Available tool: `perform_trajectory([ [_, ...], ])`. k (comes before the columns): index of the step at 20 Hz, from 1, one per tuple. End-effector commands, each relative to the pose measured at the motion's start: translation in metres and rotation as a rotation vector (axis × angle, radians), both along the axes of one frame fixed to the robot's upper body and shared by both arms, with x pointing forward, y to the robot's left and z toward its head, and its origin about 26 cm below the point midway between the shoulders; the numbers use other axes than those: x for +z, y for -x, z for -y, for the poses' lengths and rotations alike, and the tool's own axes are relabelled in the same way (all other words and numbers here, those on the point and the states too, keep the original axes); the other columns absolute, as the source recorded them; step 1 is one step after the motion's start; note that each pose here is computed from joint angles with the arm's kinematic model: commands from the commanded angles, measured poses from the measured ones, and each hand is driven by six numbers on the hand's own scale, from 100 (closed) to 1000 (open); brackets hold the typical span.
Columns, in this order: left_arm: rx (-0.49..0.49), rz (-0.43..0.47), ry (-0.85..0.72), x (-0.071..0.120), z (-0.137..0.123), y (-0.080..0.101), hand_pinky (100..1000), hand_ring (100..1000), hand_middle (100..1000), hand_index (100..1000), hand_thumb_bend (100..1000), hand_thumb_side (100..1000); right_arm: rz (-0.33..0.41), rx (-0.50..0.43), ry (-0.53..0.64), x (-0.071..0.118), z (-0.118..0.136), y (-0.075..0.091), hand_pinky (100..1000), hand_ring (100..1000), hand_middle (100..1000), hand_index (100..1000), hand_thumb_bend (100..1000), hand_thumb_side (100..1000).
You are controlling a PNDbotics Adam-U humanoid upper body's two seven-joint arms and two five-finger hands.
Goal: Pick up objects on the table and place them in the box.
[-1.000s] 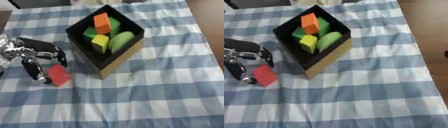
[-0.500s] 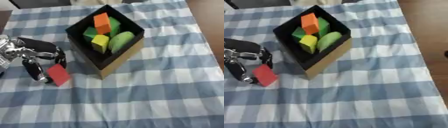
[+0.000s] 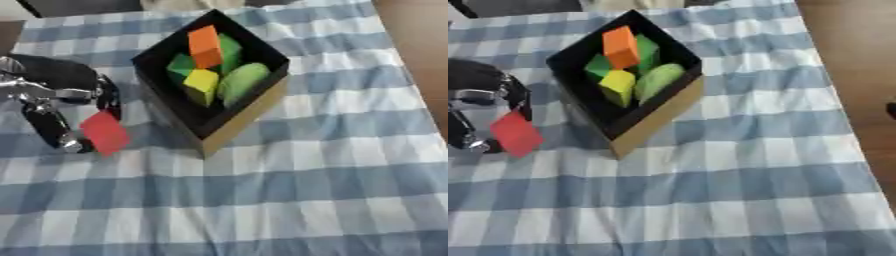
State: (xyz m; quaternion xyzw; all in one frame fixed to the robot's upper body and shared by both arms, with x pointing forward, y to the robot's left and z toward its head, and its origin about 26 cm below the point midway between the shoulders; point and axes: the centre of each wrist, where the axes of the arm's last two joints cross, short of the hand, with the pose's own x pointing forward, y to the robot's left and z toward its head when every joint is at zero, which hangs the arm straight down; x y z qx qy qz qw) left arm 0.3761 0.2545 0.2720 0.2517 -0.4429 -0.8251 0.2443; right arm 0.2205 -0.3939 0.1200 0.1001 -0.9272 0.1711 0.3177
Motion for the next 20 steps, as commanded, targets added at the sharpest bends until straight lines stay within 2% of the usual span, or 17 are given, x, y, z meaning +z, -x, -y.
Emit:
perform_trajectory([
  [1,-0.010,0.065,-0.051,0.026,-0.008,0.008,711,659,533,602,326,100,0.062,0.005,0.073,0.009,0.003,0.002,1000,1000,332,1000,100,523],
  [8,-0.027,0.195,0.103,0.059,0.008,0.012,715,655,529,597,311,100,0.062,0.004,0.073,0.009,0.004,0.003,1000,1000,334,1000,100,523],
  [16,-0.114,0.288,0.238,0.094,0.065,-0.006,721,655,531,602,271,100,0.060,0.015,0.067,0.008,0.003,0.004,1000,1000,334,1000,100,523],
  [20,-0.143,0.288,0.291,0.100,0.092,-0.018,725,658,535,608,256,100,0.054,0.025,0.066,0.009,0.002,0.002,1000,1000,335,1000,100,523],
])
